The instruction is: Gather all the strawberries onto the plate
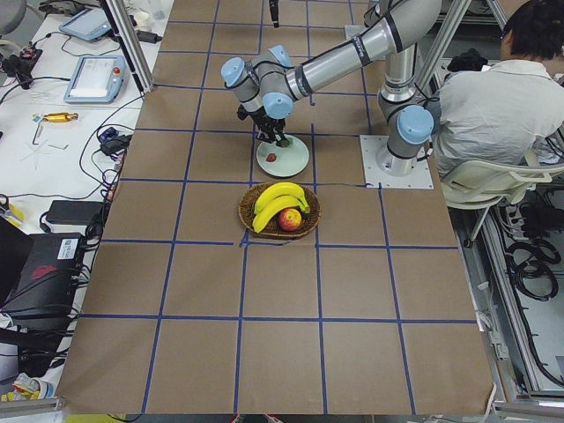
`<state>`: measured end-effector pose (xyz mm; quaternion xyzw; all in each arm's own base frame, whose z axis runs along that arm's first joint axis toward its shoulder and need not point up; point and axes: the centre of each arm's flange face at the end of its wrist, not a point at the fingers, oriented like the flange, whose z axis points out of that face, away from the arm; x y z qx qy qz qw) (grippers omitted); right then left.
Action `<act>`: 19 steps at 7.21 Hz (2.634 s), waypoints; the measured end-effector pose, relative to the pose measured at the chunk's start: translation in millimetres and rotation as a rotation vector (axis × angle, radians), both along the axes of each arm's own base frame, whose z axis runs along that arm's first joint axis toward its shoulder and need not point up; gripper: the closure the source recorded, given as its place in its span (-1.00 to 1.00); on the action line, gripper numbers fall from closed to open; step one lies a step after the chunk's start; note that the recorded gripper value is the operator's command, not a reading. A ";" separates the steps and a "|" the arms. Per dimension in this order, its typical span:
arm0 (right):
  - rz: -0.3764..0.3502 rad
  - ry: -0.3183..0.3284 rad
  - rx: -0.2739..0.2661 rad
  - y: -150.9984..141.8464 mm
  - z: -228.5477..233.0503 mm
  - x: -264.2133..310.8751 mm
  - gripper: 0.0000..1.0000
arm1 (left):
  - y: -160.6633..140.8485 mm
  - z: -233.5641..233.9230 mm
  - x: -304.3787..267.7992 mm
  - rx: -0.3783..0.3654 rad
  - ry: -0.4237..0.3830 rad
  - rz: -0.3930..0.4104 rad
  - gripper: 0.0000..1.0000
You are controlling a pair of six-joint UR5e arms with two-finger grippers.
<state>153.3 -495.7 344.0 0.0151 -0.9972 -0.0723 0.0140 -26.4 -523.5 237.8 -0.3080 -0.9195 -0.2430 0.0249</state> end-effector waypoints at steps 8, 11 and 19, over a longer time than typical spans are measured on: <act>0.000 0.001 -0.016 -3.9 5.2 0.0 -1.00 | -34.5 81.8 -6.8 -0.253 -0.051 0.178 -1.00; 0.003 0.048 -0.044 -11.2 50.3 -5.4 -1.00 | -25.6 149.6 -41.2 -0.441 -0.166 0.553 -1.00; 0.007 0.058 0.014 -14.2 149.6 0.6 -1.00 | 23.3 243.4 -94.5 -0.384 -0.040 0.642 -1.00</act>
